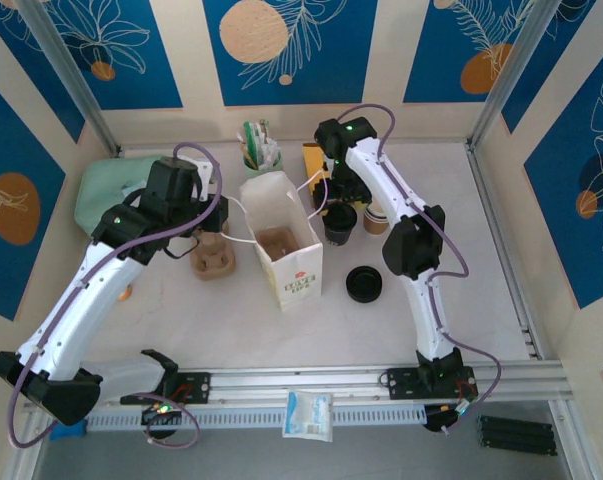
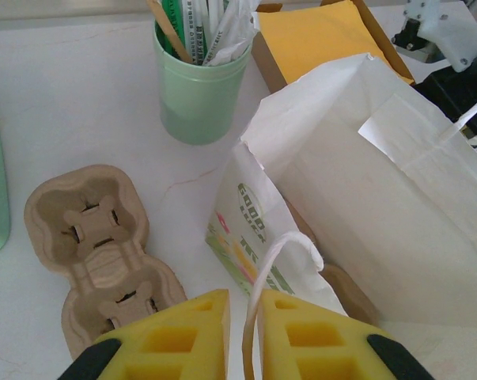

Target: Pack the takeout coffee

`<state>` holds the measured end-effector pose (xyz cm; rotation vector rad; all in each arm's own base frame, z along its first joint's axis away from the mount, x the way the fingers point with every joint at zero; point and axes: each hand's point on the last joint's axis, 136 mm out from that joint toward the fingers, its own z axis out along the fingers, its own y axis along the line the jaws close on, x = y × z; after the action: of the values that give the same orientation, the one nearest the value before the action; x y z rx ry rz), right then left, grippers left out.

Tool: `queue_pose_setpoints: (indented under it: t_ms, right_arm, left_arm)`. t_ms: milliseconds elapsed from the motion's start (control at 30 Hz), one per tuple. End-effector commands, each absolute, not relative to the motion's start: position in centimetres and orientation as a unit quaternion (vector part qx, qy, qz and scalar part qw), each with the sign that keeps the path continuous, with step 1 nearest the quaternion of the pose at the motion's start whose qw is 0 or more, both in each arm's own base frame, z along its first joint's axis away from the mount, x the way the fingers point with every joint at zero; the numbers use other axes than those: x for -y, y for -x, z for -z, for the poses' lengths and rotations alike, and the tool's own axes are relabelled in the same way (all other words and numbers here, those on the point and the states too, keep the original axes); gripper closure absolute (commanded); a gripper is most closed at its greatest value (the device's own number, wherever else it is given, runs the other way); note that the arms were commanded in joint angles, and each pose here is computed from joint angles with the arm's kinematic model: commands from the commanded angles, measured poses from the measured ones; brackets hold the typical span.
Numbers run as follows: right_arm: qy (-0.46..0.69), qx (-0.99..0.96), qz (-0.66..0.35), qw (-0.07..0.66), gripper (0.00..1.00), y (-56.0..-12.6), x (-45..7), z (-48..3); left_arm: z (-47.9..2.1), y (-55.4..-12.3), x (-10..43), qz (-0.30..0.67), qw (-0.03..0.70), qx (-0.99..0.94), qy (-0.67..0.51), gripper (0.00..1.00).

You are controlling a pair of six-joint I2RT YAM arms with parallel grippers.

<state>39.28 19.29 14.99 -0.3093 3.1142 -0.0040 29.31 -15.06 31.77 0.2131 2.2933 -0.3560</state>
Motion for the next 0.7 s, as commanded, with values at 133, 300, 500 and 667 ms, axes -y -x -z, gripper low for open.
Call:
queue_pose_setpoints:
  t_ms: [133,300,500,667]
  right_arm:
    - [0.110,-0.994,0.016,-0.018,0.14,-38.5,-19.2,-14.0]
    - [0.111,-0.993,0.021,-0.025,0.14,-38.5,-19.1,-13.5]
    - [0.115,-0.992,0.028,-0.032,0.17,-38.4,-19.2,-12.8]
    - [0.117,-0.992,0.033,-0.038,0.18,-38.4,-19.2,-12.1]
  left_arm:
    - [-32.4,-29.0,14.8,0.152,0.403,-0.899,-0.076,0.82]
    - [-32.5,-29.1,14.9,0.153,0.404,-0.899,-0.077,0.82]
    - [-32.4,-29.1,14.9,0.154,0.404,-0.898,-0.077,0.82]
    - [-32.4,-29.1,14.9,0.154,0.405,-0.898,-0.077,0.82]
